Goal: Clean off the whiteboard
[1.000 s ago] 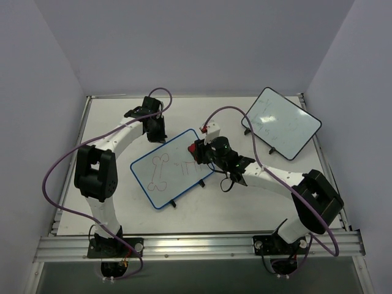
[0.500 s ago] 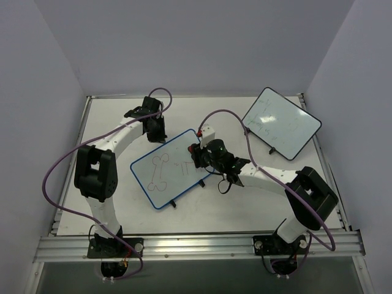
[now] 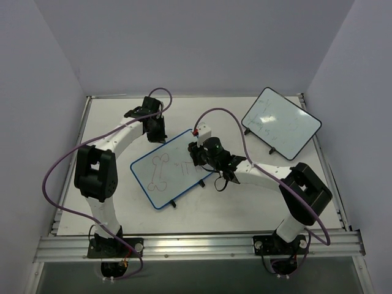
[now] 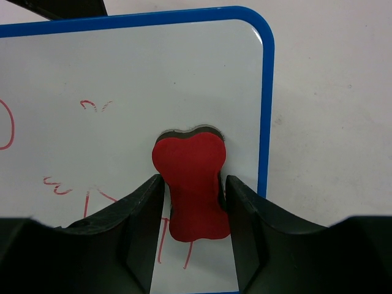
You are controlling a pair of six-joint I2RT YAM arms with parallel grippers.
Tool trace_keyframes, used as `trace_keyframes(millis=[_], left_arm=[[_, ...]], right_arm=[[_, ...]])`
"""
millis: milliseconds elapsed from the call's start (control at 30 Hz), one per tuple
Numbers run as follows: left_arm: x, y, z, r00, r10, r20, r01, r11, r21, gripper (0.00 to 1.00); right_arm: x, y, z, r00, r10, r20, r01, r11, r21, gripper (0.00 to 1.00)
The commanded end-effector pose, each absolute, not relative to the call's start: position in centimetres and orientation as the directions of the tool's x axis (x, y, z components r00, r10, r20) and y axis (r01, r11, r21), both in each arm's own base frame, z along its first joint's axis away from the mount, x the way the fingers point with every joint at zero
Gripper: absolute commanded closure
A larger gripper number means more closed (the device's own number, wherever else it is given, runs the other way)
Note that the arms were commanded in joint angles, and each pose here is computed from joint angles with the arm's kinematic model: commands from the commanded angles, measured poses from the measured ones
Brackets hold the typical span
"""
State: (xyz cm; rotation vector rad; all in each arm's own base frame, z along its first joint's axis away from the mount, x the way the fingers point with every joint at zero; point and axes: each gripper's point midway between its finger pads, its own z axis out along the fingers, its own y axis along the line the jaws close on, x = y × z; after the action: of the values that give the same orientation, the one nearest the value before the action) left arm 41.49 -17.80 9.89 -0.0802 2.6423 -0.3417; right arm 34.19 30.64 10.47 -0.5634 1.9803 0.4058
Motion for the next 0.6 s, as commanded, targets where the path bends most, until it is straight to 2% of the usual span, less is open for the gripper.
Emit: trace_keyframes(millis=[0, 200, 567], left_arm=[[42.2, -18.1, 10.5, -0.869, -0.105, -0.484, 0.026, 0.966, -0.257, 0.93], [42.3, -18.2, 10.6, -0.867, -0.106, -0.487, 0.028, 0.965, -0.26, 0.93], [42.1, -18.3, 10.6, -0.867, -0.103, -0.487, 0.033, 0.965, -0.261, 0.94]], right_arm=[[35.2, 31.3, 12.1, -0.358, -0.201, -0.912, -0.542, 0.84, 0.027, 0.61], [34.9, 31.8, 11.9, -0.359, -0.199, -0.912, -0.545, 0.838, 0.032, 0.68], [34.4, 34.4, 12.6, -0.355, -0.205, -0.912, -0.553, 0.833, 0.028, 0.71]])
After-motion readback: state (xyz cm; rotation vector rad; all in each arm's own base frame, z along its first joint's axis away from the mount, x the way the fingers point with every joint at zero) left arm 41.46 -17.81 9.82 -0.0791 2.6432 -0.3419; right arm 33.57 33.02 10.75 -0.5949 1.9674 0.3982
